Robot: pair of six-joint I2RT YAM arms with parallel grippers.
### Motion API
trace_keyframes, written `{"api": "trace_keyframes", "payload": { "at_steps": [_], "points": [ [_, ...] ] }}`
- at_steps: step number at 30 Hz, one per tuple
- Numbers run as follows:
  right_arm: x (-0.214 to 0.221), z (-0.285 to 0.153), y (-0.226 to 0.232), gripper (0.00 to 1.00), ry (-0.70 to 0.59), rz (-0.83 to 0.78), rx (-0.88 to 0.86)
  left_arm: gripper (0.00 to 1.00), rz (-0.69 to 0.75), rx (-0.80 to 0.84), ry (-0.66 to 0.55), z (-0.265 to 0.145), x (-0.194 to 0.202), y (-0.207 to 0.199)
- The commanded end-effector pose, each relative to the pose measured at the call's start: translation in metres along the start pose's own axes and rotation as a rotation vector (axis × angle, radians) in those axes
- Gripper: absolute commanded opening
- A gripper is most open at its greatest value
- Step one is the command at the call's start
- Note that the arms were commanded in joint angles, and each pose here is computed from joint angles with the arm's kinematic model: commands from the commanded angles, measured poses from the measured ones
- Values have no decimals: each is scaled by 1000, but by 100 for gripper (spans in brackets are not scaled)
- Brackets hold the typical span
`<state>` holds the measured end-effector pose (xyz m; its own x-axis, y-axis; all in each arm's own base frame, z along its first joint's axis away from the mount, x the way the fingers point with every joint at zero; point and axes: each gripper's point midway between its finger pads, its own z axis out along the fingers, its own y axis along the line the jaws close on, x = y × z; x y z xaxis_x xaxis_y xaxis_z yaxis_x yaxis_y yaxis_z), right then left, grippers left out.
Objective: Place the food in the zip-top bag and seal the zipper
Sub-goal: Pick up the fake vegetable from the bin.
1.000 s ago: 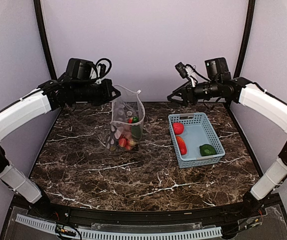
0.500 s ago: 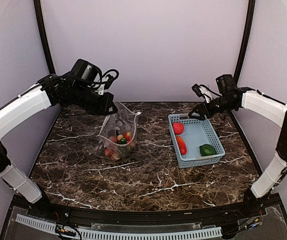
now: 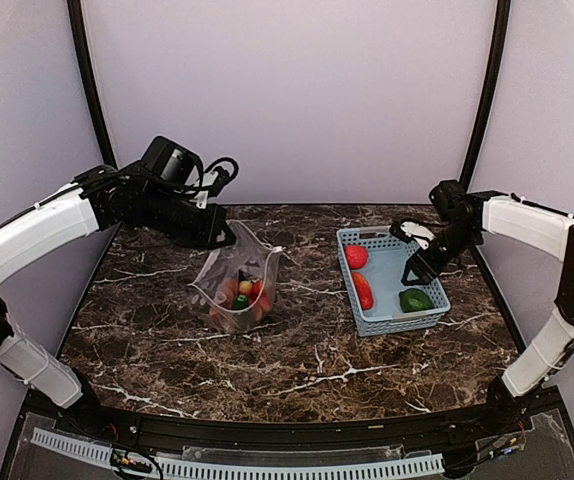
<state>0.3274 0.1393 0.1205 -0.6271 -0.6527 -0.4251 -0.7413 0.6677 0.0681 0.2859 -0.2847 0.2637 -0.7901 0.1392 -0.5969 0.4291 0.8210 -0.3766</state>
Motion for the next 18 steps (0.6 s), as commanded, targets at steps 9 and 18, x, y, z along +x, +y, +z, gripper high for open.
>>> {"api": "trace_keyframes", "payload": {
  "at_steps": [9, 18],
  "points": [
    [49, 16, 8, 67, 195, -20, 75, 1, 22, 58, 7, 21, -1, -17],
    [66, 33, 7, 66, 277, -6, 77, 1, 39, 81, -9, 17, -3, -24]
  ]
}}
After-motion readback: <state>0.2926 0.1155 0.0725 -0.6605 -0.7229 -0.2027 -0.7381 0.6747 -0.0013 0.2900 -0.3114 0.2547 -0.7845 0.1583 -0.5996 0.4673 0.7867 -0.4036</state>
